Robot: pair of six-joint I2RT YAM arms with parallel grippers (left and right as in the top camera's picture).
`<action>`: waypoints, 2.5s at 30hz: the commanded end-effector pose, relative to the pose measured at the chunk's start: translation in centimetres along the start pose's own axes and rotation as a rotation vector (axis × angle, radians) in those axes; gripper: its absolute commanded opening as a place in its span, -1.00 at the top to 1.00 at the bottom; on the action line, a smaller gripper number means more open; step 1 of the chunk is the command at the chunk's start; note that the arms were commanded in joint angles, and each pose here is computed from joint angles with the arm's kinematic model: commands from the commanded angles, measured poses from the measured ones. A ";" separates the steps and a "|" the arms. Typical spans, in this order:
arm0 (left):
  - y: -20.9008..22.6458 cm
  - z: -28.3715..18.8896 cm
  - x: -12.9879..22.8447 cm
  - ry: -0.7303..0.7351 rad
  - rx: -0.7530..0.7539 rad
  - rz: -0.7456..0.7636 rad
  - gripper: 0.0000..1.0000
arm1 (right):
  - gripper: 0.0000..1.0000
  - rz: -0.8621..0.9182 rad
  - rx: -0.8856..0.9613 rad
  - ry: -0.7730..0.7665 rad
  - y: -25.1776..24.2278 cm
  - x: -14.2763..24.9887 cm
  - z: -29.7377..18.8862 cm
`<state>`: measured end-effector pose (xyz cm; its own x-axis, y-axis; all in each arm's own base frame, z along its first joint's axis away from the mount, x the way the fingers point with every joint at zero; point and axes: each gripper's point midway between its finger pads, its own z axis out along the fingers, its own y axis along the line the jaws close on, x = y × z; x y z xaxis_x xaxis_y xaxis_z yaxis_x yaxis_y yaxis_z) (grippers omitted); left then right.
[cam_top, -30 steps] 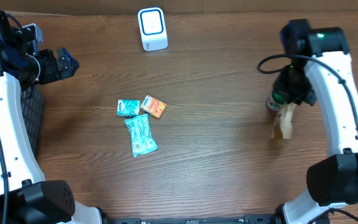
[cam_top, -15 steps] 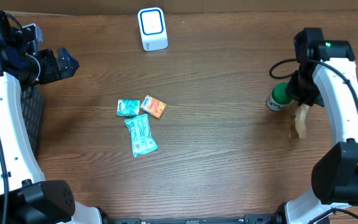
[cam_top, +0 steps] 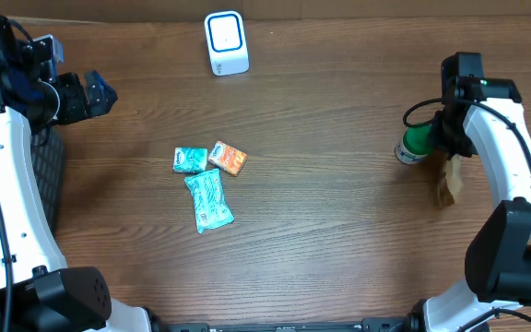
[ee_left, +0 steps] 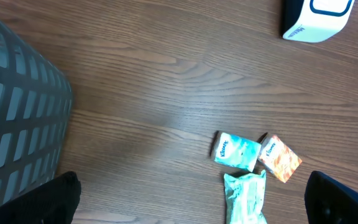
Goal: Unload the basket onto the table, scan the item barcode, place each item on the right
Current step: 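Carry the snack bag right and lower it beside the jar, then release the bag and move the right gripper to the orange tissue pack, then grasp the orange tissue pack with the right gripper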
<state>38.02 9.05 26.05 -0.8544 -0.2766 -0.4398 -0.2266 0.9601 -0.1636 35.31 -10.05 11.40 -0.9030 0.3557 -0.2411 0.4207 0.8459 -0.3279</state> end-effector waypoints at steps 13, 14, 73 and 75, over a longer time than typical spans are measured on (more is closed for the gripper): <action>-0.1 0.1 -0.1 0.001 0.008 0.015 -0.99 | -0.43 -0.009 -0.100 0.000 1.8 -0.1 -0.1; -0.1 0.1 -0.1 0.001 0.008 0.015 -0.99 | -0.47 -0.008 -0.113 -0.001 2.0 -0.2 -0.3; -0.2 0.1 -0.1 0.001 0.009 0.017 -0.99 | 0.06 -0.498 -0.840 0.017 40.7 13.2 -11.0; -0.2 0.1 -0.1 0.001 0.009 0.016 -0.99 | 0.07 -0.583 -0.839 0.000 41.1 13.6 -10.0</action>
<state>38.02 9.05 26.05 -0.8544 -0.2766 -0.4398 -0.2266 0.9601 -0.1636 39.35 33.84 5.42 -0.9698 -0.0936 -0.2252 -0.1778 0.9032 0.3906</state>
